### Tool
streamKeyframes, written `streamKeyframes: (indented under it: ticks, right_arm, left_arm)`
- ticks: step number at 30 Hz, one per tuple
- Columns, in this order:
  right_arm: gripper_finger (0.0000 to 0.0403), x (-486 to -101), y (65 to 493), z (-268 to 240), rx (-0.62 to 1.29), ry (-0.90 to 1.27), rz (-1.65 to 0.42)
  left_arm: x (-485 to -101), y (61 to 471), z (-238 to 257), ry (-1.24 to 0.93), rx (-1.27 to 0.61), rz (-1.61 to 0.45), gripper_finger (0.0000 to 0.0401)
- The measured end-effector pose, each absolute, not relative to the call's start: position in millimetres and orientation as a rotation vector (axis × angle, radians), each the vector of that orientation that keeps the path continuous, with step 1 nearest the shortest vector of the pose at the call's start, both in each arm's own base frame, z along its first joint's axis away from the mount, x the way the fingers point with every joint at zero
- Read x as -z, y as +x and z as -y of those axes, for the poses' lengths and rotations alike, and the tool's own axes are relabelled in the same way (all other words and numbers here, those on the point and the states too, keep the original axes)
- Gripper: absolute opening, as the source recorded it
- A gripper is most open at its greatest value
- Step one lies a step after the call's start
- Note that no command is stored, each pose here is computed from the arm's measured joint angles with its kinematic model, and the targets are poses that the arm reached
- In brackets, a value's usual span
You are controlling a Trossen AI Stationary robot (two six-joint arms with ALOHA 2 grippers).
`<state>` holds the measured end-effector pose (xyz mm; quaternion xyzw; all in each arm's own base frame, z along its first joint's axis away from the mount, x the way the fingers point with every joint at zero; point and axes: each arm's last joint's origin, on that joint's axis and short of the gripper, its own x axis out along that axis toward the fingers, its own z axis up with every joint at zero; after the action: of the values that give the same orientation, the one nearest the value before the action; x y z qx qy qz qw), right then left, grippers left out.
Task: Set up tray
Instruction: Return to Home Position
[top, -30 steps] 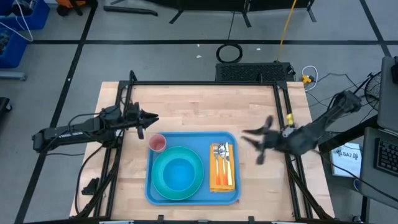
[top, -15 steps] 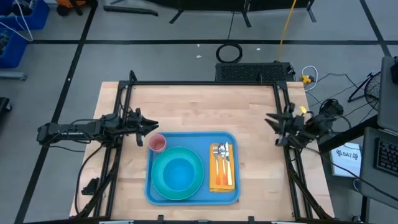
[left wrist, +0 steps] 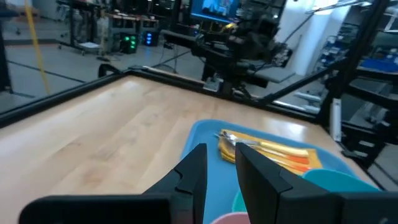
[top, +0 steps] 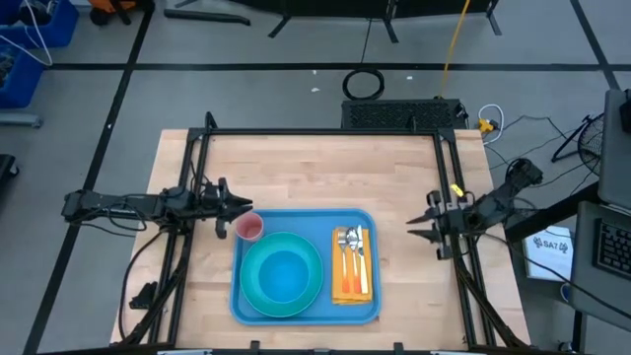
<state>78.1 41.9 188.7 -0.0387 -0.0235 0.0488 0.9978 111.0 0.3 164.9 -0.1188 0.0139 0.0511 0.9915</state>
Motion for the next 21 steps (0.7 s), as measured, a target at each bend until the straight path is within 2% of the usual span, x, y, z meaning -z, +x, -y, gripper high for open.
streamKeyframes:
  ticks: [3, 11, 21]
  right_arm:
    - [0.0089, -182, 81, -41, -0.07, -0.059, 0.059]
    - [0.0089, -187, 87, -35, -0.161, -0.029, 0.192]
    - [0.0073, -183, 95, -13, -0.157, -0.04, 0.166]
  left_arm:
    - [-167, 111, 0, -0.244, -0.077, -0.012, 0.0087]
    - [-166, 111, 0, -0.236, -0.077, -0.017, 0.0087]
    - [-166, 111, 1, -0.236, -0.069, -0.018, 0.0087]
